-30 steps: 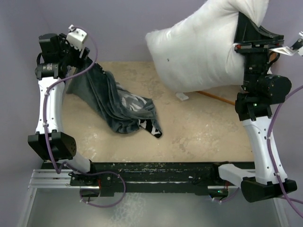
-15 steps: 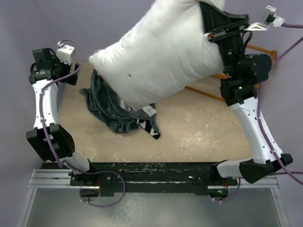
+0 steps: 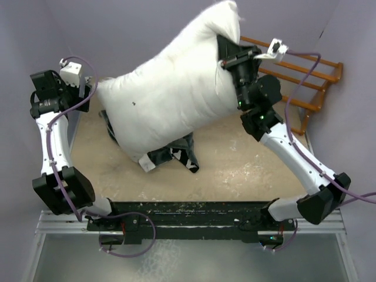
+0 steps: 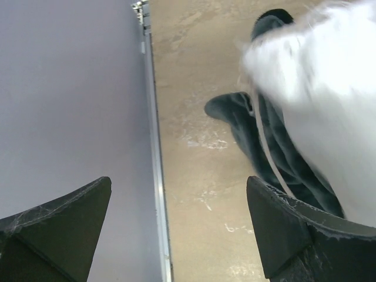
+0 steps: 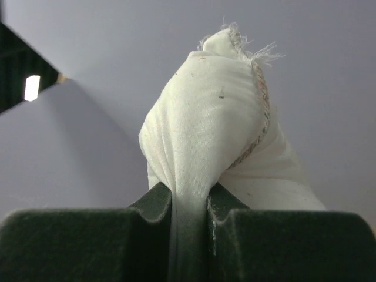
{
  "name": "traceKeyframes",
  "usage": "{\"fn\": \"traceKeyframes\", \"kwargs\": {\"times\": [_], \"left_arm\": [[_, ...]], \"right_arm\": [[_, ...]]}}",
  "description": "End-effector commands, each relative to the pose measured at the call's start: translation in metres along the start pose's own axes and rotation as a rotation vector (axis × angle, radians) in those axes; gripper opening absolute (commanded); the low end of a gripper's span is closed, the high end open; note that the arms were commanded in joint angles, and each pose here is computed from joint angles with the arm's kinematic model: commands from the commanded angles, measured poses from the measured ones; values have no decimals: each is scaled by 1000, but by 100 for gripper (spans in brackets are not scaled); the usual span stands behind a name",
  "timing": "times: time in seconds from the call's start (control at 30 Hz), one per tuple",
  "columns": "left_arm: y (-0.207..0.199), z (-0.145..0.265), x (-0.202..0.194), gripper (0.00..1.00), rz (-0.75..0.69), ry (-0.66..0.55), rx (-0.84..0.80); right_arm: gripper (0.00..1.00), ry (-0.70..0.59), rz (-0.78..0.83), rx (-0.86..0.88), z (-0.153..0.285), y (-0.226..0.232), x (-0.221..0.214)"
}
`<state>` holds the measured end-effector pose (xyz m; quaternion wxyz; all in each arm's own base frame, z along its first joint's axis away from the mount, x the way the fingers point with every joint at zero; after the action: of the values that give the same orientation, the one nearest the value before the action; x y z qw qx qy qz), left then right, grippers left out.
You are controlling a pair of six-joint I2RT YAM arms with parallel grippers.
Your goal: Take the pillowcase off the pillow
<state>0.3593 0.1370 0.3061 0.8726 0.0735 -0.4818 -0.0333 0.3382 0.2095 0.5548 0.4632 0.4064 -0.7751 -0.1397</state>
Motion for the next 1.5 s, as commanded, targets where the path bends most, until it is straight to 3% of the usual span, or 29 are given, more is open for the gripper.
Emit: {"fn": "traceKeyframes", "kwargs": {"times": [0.0, 0.17, 0.23, 0.27, 0.33, 0.37, 0.53, 0.73, 0.9, 1.13, 1.3, 1.47], "left_arm": [[-15, 12, 6, 99, 38, -76, -65], [-24, 8, -11, 99, 53, -57, -102], [-28, 5, -18, 99, 61, -57, -113], [-29, 4, -20, 99, 65, -60, -118], [-33, 1, -26, 99, 81, -61, -133], [-35, 0, -29, 99, 94, -59, -143], [-48, -2, -39, 99, 122, -62, -204], [-75, -4, -68, 99, 185, -70, -317], [-95, -13, -104, 99, 199, -61, -356], [-119, -13, -132, 99, 224, -124, -390], [-146, -5, -154, 99, 174, -167, -422], [-164, 8, -170, 99, 170, -203, -463]], "right_arm": [[0, -224, -5, -222, 38, -62, 39], [3, -80, 81, -418, 121, -176, -19], [27, -27, 144, -483, 155, -205, -32], [43, 10, 172, -504, 168, -217, -41], [86, 89, 229, -555, 192, -235, -53], [98, 143, 271, -585, 202, -244, -61], [100, 330, 491, -781, 242, -275, -66], [100, 348, 826, -1060, 278, -288, -16], [100, 239, 908, -1312, 313, -298, 17], [100, 150, 823, -1173, 324, -305, 6], [100, 253, 877, -1122, 330, -315, -11], [100, 275, 880, -1194, 333, -320, -13]]}}
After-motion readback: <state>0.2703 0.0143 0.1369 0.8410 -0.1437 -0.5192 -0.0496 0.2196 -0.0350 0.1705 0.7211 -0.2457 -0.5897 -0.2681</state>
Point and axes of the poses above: each gripper's point midway between its finger pads, its own z axis back along the fingers, its own y axis along the line the jaws close on, x = y × z, the point moved 5 cm from there along z, back along the fingers, and after that the axes turned 8 degrees about z, right-handed, at the moved point
